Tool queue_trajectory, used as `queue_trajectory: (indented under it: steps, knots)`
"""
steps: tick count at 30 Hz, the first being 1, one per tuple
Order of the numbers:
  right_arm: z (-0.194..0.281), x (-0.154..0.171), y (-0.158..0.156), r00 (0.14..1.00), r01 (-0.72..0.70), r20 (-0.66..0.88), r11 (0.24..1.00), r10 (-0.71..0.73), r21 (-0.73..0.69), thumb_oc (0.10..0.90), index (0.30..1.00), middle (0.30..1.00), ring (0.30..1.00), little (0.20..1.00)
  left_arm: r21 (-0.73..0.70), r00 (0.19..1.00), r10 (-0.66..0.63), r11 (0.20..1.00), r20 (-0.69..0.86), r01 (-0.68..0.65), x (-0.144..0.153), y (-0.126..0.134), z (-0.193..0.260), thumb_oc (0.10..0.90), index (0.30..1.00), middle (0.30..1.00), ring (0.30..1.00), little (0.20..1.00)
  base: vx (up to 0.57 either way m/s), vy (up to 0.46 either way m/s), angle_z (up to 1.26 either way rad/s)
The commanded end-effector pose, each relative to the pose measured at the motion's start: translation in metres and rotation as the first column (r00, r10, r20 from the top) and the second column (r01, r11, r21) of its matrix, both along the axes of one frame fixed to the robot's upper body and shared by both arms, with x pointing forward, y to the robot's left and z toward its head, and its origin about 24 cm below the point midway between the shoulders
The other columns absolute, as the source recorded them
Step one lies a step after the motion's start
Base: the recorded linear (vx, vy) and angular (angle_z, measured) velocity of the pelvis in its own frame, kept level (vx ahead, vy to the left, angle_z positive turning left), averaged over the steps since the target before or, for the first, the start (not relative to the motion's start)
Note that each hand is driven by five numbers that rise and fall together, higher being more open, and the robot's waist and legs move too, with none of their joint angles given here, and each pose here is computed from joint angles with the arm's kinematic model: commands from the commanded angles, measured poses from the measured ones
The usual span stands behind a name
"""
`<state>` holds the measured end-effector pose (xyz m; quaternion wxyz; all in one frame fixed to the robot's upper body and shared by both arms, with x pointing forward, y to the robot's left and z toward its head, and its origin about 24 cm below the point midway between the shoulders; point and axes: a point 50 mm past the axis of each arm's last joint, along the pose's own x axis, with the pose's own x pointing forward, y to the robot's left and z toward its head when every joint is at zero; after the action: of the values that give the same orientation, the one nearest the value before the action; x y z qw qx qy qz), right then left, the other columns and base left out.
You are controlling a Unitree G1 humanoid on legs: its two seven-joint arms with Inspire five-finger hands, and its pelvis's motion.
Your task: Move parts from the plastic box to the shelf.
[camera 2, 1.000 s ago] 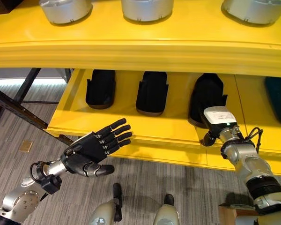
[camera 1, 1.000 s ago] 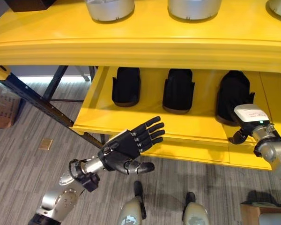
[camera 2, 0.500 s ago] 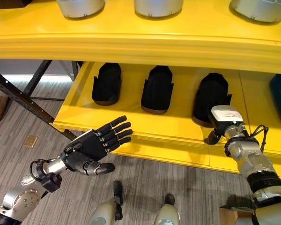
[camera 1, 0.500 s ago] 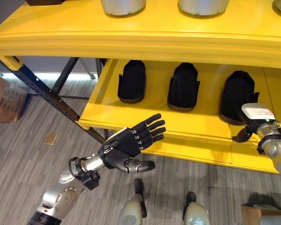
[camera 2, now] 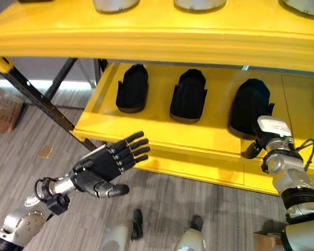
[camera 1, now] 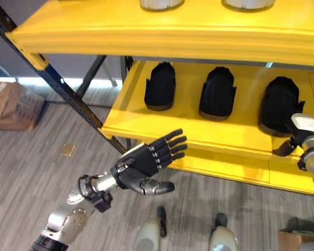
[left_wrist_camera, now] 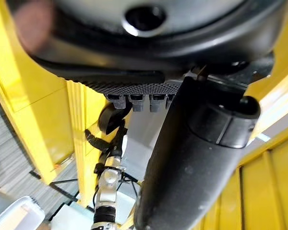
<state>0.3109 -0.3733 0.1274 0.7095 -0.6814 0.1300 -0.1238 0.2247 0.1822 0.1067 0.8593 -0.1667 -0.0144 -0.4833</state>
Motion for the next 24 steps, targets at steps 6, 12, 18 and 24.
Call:
queue_trajectory:
  steps: [6,12,18,24]
  knots:
    - [0.037,-0.008,-0.035,0.985,0.162,0.083,0.973,-0.15,-0.166,0.9,1.0,1.0,1.0,1.0,-0.133,0.974,-0.059,0.987,0.218,0.09,-0.002,-0.013,0.041,0.9,1.0,1.0,1.0,1.0,-0.01,-0.004,0.01]
    - [0.047,-0.006,-0.034,0.981,0.175,0.122,0.965,-0.154,-0.193,0.9,1.0,1.0,1.0,1.0,-0.133,0.973,-0.063,0.987,0.222,0.094,-0.002,-0.013,0.042,0.9,1.0,1.0,1.0,1.0,-0.01,0.003,-0.01]
    - [0.053,-0.008,-0.04,0.963,0.234,0.173,0.957,-0.205,-0.172,0.9,1.0,1.0,1.0,1.0,-0.132,0.973,-0.068,0.986,0.222,0.099,-0.002,-0.013,0.044,0.9,1.0,1.0,1.0,1.0,0.0,0.0,0.0]
    - [0.063,-0.008,-0.041,0.952,0.239,0.234,0.955,-0.196,-0.176,0.9,1.0,1.0,1.0,1.0,-0.137,0.973,-0.071,0.985,0.221,0.103,-0.003,-0.014,0.043,0.9,1.0,1.0,1.0,1.0,0.0,0.0,0.0]
